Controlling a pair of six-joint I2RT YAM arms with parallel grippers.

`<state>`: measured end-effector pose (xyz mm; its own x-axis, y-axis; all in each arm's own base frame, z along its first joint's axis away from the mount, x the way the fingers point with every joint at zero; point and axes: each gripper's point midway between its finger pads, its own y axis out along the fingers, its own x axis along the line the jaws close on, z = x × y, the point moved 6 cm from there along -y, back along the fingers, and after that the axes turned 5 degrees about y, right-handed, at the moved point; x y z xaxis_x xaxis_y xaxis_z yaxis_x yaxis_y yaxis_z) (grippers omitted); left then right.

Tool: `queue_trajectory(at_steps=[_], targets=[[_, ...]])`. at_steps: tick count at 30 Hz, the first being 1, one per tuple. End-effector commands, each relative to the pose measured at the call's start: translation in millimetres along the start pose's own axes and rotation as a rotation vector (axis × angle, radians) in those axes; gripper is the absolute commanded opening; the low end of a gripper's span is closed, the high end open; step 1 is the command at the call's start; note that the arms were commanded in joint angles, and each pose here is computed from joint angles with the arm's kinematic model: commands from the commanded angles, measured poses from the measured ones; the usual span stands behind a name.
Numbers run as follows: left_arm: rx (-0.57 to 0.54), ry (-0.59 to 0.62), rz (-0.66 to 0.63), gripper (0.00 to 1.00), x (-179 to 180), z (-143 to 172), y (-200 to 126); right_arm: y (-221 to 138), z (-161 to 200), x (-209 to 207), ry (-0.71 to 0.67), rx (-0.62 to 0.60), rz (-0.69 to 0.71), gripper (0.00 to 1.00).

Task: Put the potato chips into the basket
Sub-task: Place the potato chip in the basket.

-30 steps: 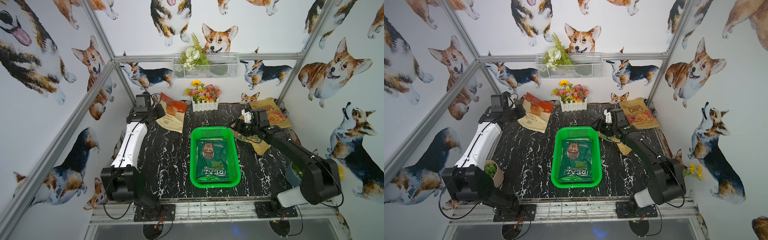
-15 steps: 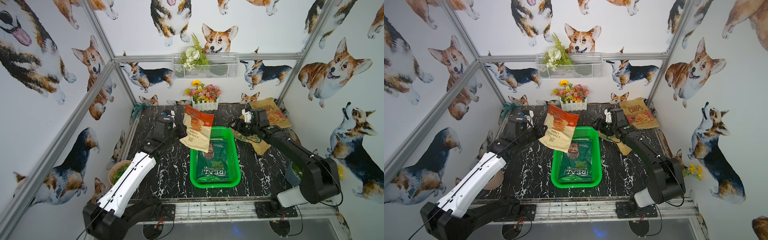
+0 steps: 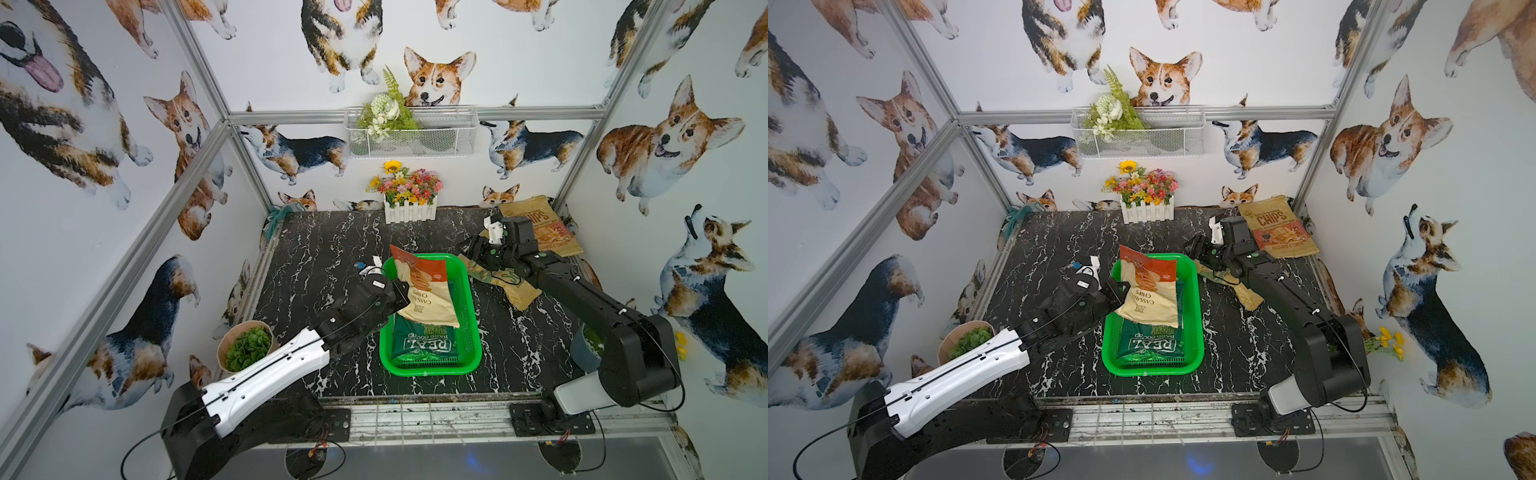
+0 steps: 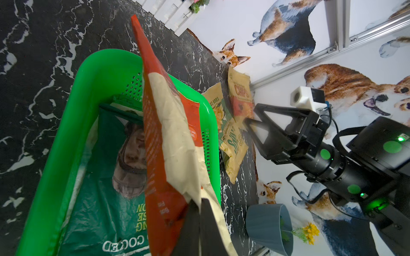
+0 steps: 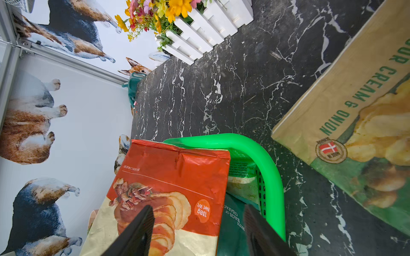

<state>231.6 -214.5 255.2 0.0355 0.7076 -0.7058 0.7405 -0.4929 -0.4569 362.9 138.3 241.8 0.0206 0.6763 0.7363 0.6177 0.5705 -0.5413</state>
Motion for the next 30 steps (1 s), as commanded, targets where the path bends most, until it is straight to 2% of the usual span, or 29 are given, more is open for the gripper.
queue_trajectory(at_steps=[1,11,17,18,19,21,23,26,30], targets=[[-0.064,-0.083,0.015,0.0,-1,0,9,0,-4,1,-0.016,-0.031,-0.009,0.68],[-0.033,-0.059,-0.063,0.0,23,21,37,5,1,-3,-0.008,-0.013,-0.016,0.68],[0.035,-0.076,-0.142,0.0,31,27,52,7,4,1,-0.017,0.003,-0.029,0.67],[0.043,-0.079,-0.15,0.03,31,27,54,8,6,6,-0.037,0.009,-0.027,0.67],[0.046,-0.079,-0.152,0.12,31,27,54,8,7,10,-0.06,0.01,-0.022,0.67],[0.042,-0.072,-0.141,0.4,27,25,54,11,13,20,-0.118,0.026,0.004,0.67],[0.041,-0.066,-0.146,0.6,26,23,53,14,21,28,-0.179,0.043,0.027,0.67],[0.019,-0.052,-0.158,0.67,21,16,46,18,34,32,-0.24,0.069,0.067,0.67],[-0.048,-0.037,-0.151,0.66,13,1,30,22,49,32,-0.253,0.103,0.07,0.65]])
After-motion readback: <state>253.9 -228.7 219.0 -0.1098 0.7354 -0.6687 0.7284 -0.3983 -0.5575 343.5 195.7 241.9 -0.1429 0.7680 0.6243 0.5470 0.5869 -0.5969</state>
